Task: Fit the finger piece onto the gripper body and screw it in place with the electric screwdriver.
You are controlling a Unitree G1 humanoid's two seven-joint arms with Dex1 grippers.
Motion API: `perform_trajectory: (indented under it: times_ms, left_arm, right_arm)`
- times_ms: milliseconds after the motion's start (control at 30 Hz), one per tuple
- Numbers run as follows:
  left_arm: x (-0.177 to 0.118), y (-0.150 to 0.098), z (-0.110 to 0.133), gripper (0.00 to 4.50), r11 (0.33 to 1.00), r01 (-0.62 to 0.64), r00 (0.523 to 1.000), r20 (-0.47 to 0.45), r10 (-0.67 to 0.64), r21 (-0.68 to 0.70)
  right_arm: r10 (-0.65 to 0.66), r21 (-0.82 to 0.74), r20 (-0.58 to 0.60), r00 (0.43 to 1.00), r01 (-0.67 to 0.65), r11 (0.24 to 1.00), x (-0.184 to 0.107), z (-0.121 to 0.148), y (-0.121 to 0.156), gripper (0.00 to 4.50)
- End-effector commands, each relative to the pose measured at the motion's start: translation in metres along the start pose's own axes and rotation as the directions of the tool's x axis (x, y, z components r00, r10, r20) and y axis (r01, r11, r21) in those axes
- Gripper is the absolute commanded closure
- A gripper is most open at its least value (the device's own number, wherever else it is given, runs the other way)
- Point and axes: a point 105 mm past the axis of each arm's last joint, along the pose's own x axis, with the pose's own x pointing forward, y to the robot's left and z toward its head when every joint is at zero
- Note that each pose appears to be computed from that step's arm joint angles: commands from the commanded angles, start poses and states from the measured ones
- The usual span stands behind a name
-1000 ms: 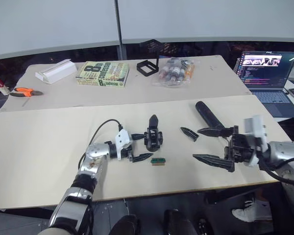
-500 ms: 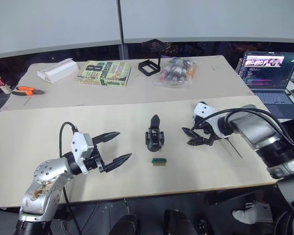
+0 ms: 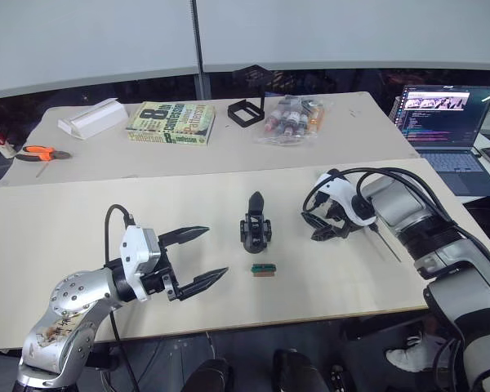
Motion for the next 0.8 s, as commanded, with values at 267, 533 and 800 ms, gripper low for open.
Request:
perform_trajectory:
  times_ms: [267, 533, 800]
  left_arm:
    - [0.008, 0.015, 0.031, 0.00, 1.000, -0.024, 0.994, 0.104, 0.024, -0.007]
    - [0.055, 0.050, 0.077, 0.00, 0.953, -0.126, 0.923, 0.321, 0.214, -0.274]
    - [0.101, 0.044, 0.085, 0.00, 0.911, -0.042, 0.910, 0.360, 0.204, -0.410]
  right_arm:
    - [-0.020, -0.084, 0.145, 0.989, 0.033, 0.996, -0.022, 0.001, 0.008, 3.39]
    - [-0.111, -0.136, 0.798, 0.593, 0.356, 0.925, -0.106, 0.067, 0.050, 3.39]
    - [-0.091, -0.138, 0.907, 0.411, 0.495, 0.858, -0.120, 0.094, 0.097, 3.39]
